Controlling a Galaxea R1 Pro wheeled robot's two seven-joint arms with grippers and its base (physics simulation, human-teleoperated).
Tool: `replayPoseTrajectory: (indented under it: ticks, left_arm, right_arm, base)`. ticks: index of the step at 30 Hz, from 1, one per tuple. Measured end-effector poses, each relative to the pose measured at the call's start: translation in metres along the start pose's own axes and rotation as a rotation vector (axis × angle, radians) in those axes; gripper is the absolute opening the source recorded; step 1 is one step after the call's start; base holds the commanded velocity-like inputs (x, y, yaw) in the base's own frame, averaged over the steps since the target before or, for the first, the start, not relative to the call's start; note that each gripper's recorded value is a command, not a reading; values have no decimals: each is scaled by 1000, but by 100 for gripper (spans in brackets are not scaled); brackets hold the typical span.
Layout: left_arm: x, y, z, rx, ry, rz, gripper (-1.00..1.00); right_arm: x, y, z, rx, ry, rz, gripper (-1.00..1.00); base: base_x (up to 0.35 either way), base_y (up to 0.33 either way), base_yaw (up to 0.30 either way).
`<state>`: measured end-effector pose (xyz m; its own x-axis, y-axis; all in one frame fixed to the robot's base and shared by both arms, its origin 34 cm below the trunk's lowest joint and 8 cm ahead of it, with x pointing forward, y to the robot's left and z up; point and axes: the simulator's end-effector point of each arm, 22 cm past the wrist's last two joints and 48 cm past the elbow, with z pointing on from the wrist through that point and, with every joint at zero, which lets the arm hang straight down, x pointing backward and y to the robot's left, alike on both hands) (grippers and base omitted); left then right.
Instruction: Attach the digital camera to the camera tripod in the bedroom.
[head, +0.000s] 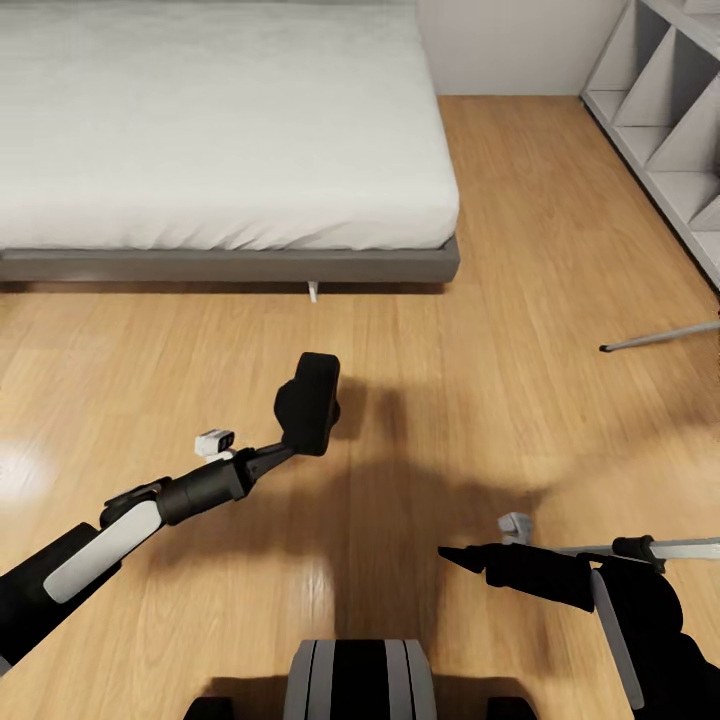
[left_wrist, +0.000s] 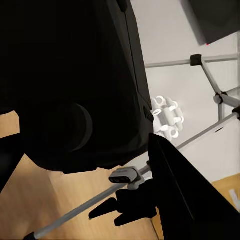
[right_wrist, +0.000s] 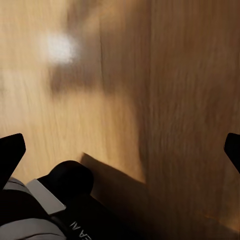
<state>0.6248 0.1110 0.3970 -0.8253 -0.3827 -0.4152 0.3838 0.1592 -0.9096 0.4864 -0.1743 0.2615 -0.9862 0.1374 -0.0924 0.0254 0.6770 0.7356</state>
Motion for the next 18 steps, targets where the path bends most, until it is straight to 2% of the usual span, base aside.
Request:
replayPoseTrajectory:
  ticks: [11,18]
  left_arm:
    - [-12,-9,-4,-9,-10,25,-100]
    - [-16,5,-13,-65,-20,20,-100]
  right_arm:
    - [-11,15,-11,-8,-30,-31,100]
    - [-18,25,-18,-13,-49,-53,100]
  base:
    - [0,0,0]
    - [0,0,0]
